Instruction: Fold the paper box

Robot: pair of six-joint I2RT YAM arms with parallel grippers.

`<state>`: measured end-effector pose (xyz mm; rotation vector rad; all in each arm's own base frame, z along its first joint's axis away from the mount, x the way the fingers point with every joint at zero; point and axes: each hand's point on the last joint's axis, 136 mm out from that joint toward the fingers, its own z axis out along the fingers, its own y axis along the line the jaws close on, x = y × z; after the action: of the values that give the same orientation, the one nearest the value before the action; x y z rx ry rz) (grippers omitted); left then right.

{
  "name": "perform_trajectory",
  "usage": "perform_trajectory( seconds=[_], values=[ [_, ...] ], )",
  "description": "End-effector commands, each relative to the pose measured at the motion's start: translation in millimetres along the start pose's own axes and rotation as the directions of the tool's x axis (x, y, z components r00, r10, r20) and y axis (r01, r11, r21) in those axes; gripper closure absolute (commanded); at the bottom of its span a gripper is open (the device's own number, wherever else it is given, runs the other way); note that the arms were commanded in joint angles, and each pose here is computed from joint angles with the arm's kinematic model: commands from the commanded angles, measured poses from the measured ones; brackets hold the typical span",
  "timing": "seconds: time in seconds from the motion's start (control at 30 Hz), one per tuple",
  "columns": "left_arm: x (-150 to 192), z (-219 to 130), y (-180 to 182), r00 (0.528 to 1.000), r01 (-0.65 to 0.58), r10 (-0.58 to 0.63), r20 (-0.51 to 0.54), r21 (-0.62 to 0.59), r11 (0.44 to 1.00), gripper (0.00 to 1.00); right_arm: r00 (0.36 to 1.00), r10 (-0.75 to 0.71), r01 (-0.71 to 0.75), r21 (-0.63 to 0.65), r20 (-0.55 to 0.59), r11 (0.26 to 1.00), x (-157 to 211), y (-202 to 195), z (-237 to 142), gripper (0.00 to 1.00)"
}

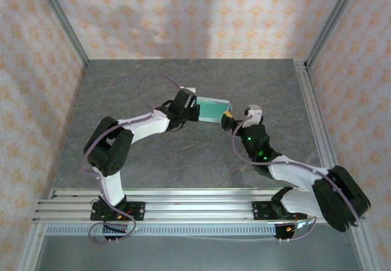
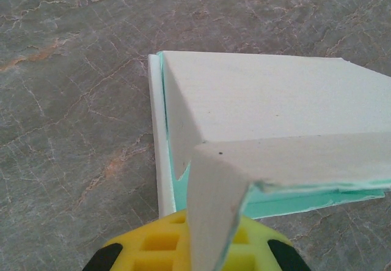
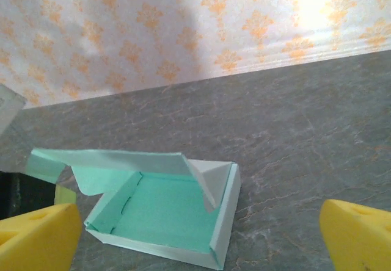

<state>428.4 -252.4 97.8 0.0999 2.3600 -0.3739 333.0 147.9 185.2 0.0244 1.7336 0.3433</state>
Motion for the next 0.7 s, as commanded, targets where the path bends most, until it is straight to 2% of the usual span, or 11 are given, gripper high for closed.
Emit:
perform_trajectory(
  seconds=[0.0, 0.17, 0.27, 0.4, 0.5, 0.57, 0.67],
  values=[
    [-1.6, -0.4, -3.6, 1.000, -0.014, 0.014, -0.006, -0.003, 1.000, 1.00, 1.000, 0.005, -0.006, -0.014, -0.029, 1.000, -15.4, 2.2, -2.1, 0.00],
    [-1.4, -1.1, -4.4, 1.000, -0.008, 0.008, -0.004, 0.004, 1.000, 0.88, 0.993, 0.099, -0.096, 0.043, -0.070, 0.994, -38.8, -3.1, 13.0, 0.01],
    [-1.7, -4.4, -5.2, 1.000, -0.006, 0.006, 0.001, 0.012, 1.000, 0.77, 0.975, 0.212, -0.205, 0.101, -0.070, 0.974, -51.9, -11.0, 26.5, 0.02],
    [-1.6, -14.1, -11.5, 0.999, 0.007, -0.009, 0.033, 0.066, 0.998, 0.55, 0.922, 0.323, -0.290, 0.172, -0.212, 0.941, -41.3, -13.2, 58.2, 0.03],
    [0.1, -23.8, -17.1, 0.999, 0.011, -0.017, 0.051, 0.115, 0.993, 0.39, 0.892, 0.363, -0.319, 0.193, -0.270, 0.928, -29.4, -10.5, 79.3, 0.04],
    [1.2, -34.0, -22.5, 0.997, -0.006, -0.006, 0.077, 0.147, 0.989, 0.35, 0.861, 0.405, -0.352, 0.214, -0.308, 0.911, -19.7, -11.8, 92.3, 0.05],
    [5.6, -56.3, -40.3, 0.989, -0.094, 0.059, 0.135, 0.265, 0.960, 0.31, 0.827, 0.418, -0.336, 0.267, -0.374, 0.903, -1.5, -19.5, 107.3, 0.05]
  ],
)
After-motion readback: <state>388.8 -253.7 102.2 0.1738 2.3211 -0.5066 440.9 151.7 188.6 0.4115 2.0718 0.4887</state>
